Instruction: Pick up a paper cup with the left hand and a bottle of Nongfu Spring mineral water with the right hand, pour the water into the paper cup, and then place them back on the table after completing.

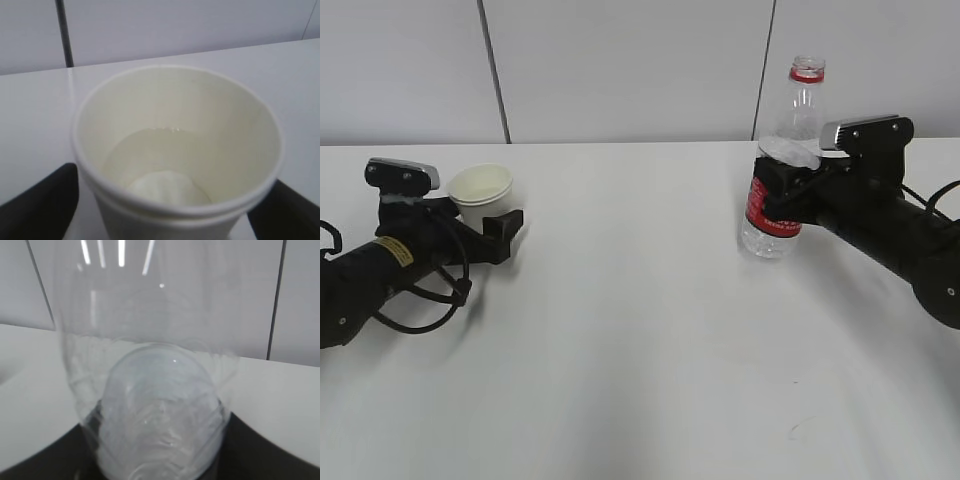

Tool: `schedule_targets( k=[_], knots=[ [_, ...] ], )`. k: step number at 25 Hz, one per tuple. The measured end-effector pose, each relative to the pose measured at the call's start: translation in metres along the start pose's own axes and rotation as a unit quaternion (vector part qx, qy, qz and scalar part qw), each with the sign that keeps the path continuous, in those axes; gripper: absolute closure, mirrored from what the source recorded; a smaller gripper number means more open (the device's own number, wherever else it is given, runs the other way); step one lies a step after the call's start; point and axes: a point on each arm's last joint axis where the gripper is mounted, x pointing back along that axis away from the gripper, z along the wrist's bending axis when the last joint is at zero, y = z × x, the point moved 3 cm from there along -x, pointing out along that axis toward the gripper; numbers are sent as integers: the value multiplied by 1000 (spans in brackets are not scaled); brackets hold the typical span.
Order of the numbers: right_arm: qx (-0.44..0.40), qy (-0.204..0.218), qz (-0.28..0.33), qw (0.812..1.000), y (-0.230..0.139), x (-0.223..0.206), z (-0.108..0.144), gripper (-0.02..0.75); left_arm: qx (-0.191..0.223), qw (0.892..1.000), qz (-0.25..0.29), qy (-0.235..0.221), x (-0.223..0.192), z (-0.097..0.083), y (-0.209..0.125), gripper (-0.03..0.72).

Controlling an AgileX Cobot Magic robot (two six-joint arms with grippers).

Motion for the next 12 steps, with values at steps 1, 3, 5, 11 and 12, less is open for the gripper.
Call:
schedule_targets(
  k=[1, 3, 5, 11, 12],
  knots=[
    [0, 0, 0, 1000, 0, 0, 0, 403, 1, 1000, 1, 0, 2, -1, 0, 72],
    [0, 0, 0, 1000, 0, 0, 0, 403, 2, 1000, 5, 0, 8, -3, 0, 74],
    [0, 0, 0, 1000, 0, 0, 0, 403, 4, 1000, 2, -2, 14, -5, 1, 76],
    [-6, -10, -1, 1000, 0, 0, -2, 403, 11, 1000, -5, -2, 29, -9, 3, 81],
    [-7, -14, -1, 1000, 0, 0, -3, 403, 12, 1000, -5, -1, 31, -10, 3, 81]
  ],
)
